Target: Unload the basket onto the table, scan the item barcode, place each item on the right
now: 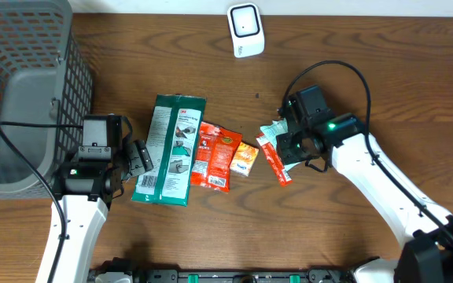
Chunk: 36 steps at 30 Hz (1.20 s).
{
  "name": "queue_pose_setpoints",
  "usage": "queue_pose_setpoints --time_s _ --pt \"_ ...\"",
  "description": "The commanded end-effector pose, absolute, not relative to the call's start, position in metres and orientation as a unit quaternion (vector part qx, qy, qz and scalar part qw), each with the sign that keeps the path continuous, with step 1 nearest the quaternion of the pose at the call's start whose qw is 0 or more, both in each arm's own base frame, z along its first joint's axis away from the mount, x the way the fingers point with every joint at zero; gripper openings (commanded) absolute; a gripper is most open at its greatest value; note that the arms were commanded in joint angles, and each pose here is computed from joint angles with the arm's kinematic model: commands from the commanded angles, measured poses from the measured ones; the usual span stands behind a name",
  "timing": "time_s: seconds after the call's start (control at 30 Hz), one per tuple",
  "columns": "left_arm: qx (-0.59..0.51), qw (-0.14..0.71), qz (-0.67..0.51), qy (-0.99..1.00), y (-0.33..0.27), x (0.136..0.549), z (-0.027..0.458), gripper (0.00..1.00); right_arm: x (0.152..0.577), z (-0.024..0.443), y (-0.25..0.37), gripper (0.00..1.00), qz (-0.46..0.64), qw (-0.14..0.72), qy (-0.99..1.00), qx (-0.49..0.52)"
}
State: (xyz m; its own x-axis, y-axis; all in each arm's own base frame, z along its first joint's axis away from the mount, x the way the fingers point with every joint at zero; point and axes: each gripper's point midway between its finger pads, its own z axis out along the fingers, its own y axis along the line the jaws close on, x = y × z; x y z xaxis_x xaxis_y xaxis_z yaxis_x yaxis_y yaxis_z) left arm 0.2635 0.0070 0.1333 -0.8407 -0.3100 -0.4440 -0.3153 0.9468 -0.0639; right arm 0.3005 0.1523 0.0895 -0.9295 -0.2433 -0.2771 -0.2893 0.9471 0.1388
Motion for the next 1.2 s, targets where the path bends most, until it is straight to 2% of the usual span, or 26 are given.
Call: queue_pose_setpoints --time_s 0.0,0.1,0.23,0.37,0.53,0.77,0.9,1.0,1.1,1.17 --pt "-0.162 0.236 0.003 0.958 0.007 0.267 0.138 0.85 0.304 0.073 0.15 0.43 0.069 0.123 0.972 -0.188" --pt "-0.162 0.236 0.003 0.958 0.007 0.267 0.138 0.85 0.319 0.066 0.147 0.43 0.048 0.141 0.97 -0.192" --pt "-0.161 0.236 0.003 0.958 0.007 0.267 0.138 0.85 0.332 0.057 0.152 0.33 0.046 0.155 0.966 -0.202" --pt "-0.162 0.236 0.003 0.958 0.007 0.267 0.138 0.85 0.341 0.045 0.155 0.3 0.046 0.158 0.966 -0.202" --pt "-0.161 0.236 0.003 0.958 0.007 0.267 0.138 0.85 0.346 0.023 0.155 0.3 0.037 0.148 0.968 -0.201" --pt "-0.162 0.236 0.003 0.958 0.007 0.267 0.138 0.85 0.346 0.007 0.163 0.19 0.055 0.134 0.971 -0.192" --pt "-0.162 0.236 0.003 0.958 0.007 0.267 0.138 0.85 0.352 0.037 0.179 0.29 0.096 0.159 0.963 -0.197" --pt "-0.162 0.236 0.003 0.958 0.007 0.267 0.138 0.85 0.361 0.072 0.18 0.46 0.096 0.192 0.957 -0.196" --pt "-0.161 0.236 0.003 0.958 0.007 0.267 0.138 0.85 0.37 0.105 0.168 0.5 0.078 0.228 0.953 -0.183" --pt "-0.161 0.236 0.003 0.958 0.007 0.267 0.138 0.85 0.373 0.114 0.16 0.48 0.073 0.24 0.952 -0.173"
